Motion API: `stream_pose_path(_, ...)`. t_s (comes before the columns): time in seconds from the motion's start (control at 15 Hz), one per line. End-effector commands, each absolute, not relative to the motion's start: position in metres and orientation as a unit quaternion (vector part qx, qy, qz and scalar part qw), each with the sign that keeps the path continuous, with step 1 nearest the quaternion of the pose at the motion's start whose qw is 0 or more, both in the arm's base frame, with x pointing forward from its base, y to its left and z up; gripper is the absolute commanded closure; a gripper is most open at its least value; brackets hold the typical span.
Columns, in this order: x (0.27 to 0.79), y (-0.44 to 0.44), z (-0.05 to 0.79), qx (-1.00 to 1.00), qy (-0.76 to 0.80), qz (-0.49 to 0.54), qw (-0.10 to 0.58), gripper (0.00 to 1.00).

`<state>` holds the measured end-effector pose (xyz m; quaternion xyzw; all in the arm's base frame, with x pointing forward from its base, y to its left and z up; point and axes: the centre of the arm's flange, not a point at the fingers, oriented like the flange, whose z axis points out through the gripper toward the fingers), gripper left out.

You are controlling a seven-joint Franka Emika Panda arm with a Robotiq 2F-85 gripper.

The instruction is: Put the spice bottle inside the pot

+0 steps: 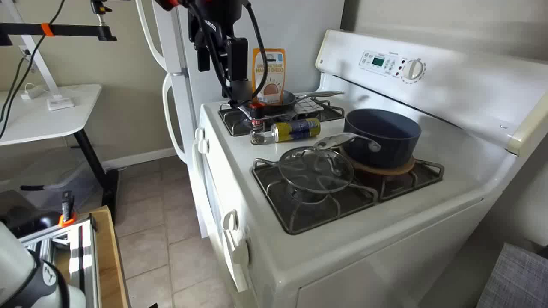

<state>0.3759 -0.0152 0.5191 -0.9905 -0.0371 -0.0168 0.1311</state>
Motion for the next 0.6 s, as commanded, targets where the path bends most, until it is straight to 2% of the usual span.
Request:
stream_pose_path(0.0, 0.3759, -0.0152, 0.5191, -0.991, -0.037, -0.017, 0.131, 0.00)
stream_pose_path(0.53, 0.3789, -0.0116, 0.5210, -0.991, -0.038, -0.031, 0.121, 0.00)
